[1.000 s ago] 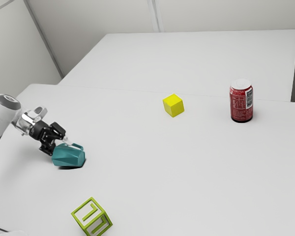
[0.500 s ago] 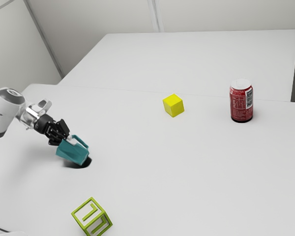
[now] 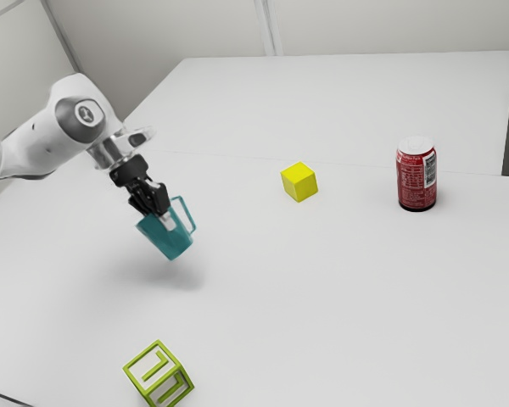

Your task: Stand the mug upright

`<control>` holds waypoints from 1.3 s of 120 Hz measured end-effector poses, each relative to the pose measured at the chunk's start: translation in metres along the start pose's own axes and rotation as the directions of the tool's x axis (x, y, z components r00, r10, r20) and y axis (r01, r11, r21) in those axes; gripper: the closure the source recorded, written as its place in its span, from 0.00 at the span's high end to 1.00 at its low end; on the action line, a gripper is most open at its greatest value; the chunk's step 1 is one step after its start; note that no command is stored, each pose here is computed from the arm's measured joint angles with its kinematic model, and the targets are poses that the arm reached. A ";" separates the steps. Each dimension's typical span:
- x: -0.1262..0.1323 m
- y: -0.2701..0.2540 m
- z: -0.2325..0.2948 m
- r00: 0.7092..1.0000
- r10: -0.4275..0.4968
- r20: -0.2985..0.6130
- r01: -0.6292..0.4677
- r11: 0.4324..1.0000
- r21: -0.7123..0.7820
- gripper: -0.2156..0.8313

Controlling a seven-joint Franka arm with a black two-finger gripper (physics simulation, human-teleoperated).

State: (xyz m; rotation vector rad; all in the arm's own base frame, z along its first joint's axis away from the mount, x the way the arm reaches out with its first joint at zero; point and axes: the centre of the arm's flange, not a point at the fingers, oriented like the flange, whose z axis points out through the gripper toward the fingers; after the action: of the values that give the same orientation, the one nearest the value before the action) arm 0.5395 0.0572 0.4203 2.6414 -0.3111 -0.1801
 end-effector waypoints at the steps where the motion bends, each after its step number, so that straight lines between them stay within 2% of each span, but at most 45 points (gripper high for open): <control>1: 0.001 0.004 0.001 1.000 0.011 0.004 -0.011 1.000 0.017 0.05; 10: 0.010 0.034 0.017 0.994 0.099 0.044 -0.105 0.982 0.158 0.05; 20: 0.022 0.060 0.030 0.979 0.176 0.100 -0.199 0.932 0.303 0.05; 36: 0.034 0.085 0.047 0.963 0.222 0.151 -0.267 0.859 0.437 0.05; 50: 0.033 0.076 0.057 0.972 0.190 0.138 -0.233 0.844 0.482 0.05; 70: 0.037 0.063 0.061 0.987 0.132 0.091 -0.160 0.852 0.499 0.05; 99: 0.042 0.082 0.073 0.994 0.093 0.051 -0.106 0.868 0.485 0.05; 156: 0.059 0.064 0.097 1.000 0.000 0.026 -0.013 0.885 0.465 0.05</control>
State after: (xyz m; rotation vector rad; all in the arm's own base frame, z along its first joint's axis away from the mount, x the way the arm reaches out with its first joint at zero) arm 0.5668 -0.0554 0.3604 3.1160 -0.4155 -0.1510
